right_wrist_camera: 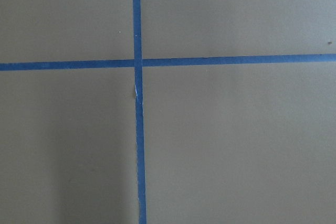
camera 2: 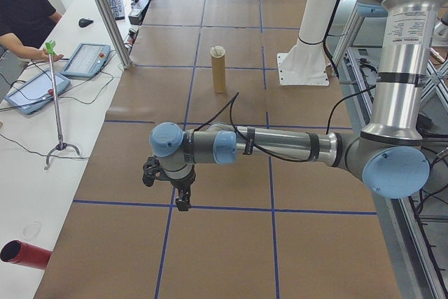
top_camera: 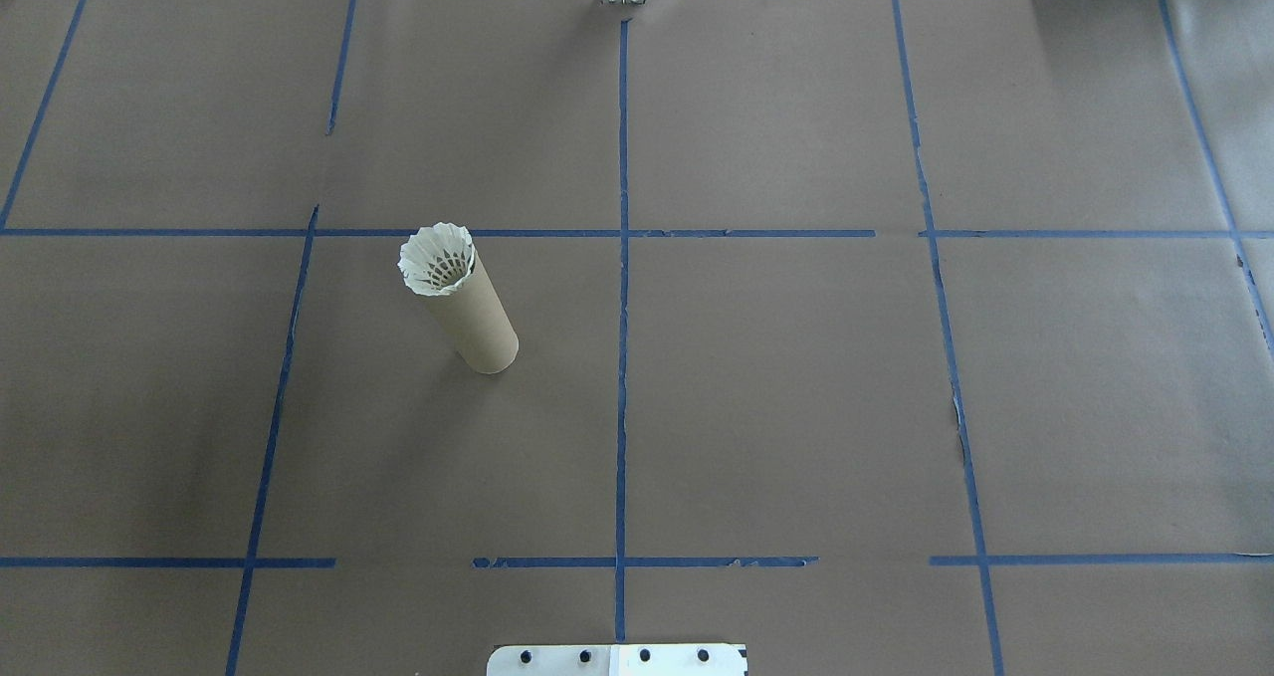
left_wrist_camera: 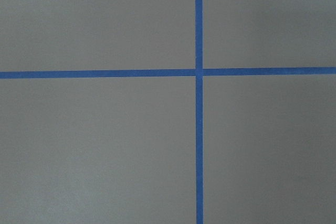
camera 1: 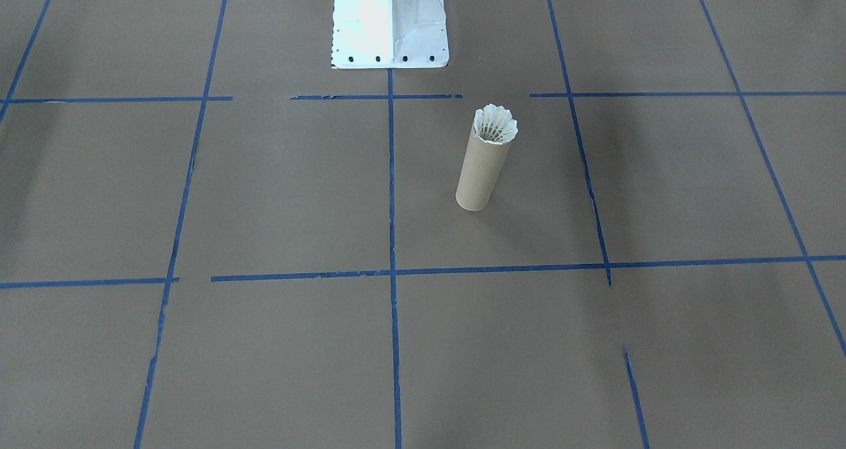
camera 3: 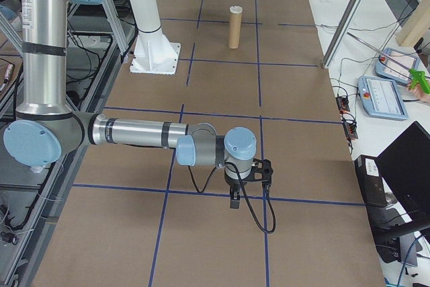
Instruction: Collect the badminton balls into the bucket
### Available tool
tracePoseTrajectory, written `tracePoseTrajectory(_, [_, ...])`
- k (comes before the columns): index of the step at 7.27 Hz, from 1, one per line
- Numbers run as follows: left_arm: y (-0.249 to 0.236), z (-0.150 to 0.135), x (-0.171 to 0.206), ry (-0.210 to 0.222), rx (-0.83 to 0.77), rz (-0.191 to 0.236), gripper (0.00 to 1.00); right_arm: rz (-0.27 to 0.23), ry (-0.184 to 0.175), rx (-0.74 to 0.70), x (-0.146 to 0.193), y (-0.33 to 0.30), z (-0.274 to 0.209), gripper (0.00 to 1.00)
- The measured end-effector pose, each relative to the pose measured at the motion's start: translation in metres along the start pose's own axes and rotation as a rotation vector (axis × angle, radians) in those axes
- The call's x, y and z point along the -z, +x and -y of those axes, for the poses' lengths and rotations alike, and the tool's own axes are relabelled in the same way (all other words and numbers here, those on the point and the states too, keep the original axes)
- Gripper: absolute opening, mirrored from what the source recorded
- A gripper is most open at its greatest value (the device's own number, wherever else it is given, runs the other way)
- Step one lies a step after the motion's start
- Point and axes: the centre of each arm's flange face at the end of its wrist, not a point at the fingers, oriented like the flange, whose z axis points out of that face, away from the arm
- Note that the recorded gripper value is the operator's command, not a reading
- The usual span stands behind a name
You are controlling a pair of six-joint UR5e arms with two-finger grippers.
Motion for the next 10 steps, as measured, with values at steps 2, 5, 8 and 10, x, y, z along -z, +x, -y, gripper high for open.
tracePoseTrajectory(2, [-0.0005, -0.0003, -0.0003, 0.000, -0.001, 0.000, 1.00, 0.000, 0.000, 0.000, 0.0000, 0.0000, 0.0000, 1.00])
tracePoseTrajectory(5, [0.0002, -0.0004, 0.0006, 0.001, -0.003, 0.001, 1.00, 0.000, 0.000, 0.001, 0.0000, 0.0000, 0.0000, 1.00])
tracePoseTrajectory(8, [0.0023, 0.0018, 0.0041, 0.008, -0.007, 0.002, 1.00, 0.000, 0.000, 0.001, 0.0000, 0.0000, 0.0000, 1.00])
tracePoseTrajectory(10, [0.0035, 0.0037, 0.0060, 0.011, -0.009, 0.002, 1.00, 0.000, 0.000, 0.001, 0.0000, 0.0000, 0.0000, 1.00])
